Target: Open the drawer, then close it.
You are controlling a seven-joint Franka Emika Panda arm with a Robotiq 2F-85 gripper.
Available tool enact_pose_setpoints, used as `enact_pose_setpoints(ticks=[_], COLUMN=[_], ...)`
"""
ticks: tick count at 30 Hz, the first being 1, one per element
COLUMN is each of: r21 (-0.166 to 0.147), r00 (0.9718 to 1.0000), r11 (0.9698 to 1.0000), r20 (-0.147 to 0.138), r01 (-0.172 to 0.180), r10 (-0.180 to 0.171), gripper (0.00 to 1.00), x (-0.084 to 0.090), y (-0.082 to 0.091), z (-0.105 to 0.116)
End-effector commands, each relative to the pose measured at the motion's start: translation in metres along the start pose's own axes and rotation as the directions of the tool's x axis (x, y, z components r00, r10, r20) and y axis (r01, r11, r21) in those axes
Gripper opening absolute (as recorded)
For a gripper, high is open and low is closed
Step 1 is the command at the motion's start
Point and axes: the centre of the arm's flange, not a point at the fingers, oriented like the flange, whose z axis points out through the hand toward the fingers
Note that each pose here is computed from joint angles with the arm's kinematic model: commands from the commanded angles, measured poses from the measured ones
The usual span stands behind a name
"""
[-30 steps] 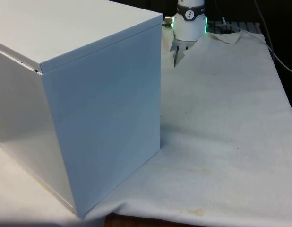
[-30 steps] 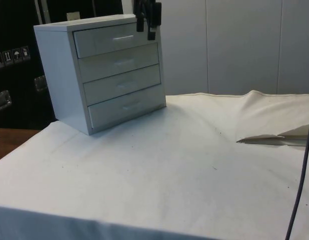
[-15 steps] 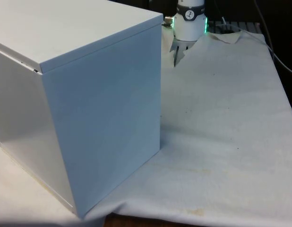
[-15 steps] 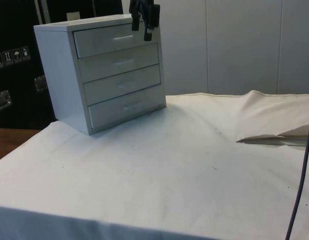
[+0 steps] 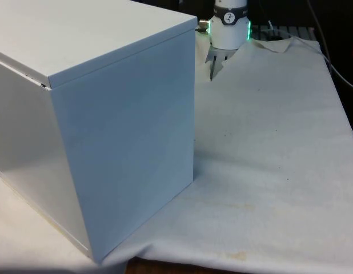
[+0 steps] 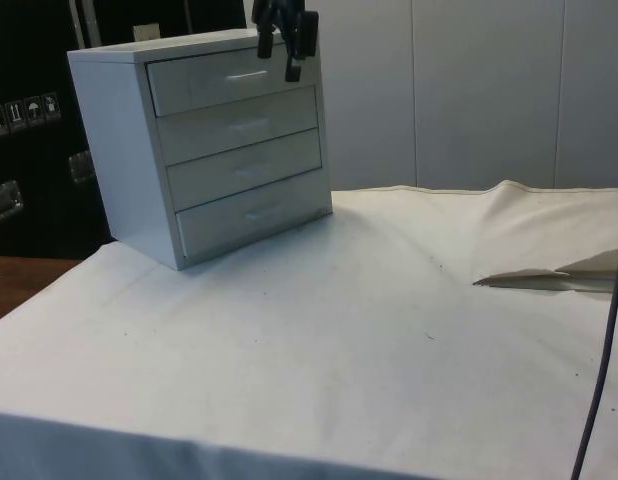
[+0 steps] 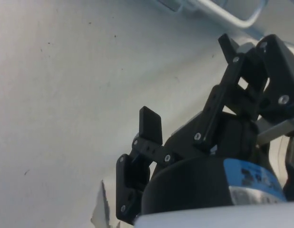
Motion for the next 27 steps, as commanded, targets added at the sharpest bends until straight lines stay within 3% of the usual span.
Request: enact_pose_setpoints(ticks=[1,4,5,6,13,14,15,23,24,25,27], r21=[-0.024,-0.042,-0.021,-0.048,-0.084,-0.063,-0.087,-0.127,-0.105,-0.131,-0.143], r00=[0.9999,0.9997,0.9998,0.9996,0.9989,0.999,0.9988,0.997,0.9974,0.9969,0.9968], r11=[0.9997,0.9988,0.9995,0.9985,0.9954,0.997,0.995,0.9896,0.9923,0.9891,0.9876], r20=[0.006,0.005,0.002,0.004,0.008,0.004,0.011,0.045,0.037,0.05,0.055], r01=[0.009,0.026,0.022,0.028,0.046,0.045,0.049,0.068,0.065,0.067,0.065], r10=[-0.009,-0.026,-0.022,-0.028,-0.046,-0.045,-0.048,-0.062,-0.061,-0.061,-0.058], gripper=[1.0,1.0,1.0,1.0,1.0,1.0,1.0,1.0,1.0,1.0,1.0], x=[0.001,0.003,0.003,0.003,0.01,0.01,0.012,0.02,0.019,0.02,0.022], y=[0.001,0.001,-0.001,0.001,-0.001,-0.003,-0.001,-0.005,-0.008,-0.005,-0.004], z=[0.0,-0.001,-0.001,-0.001,-0.002,-0.002,-0.001,-0.001,-0.002,0.0,0.001])
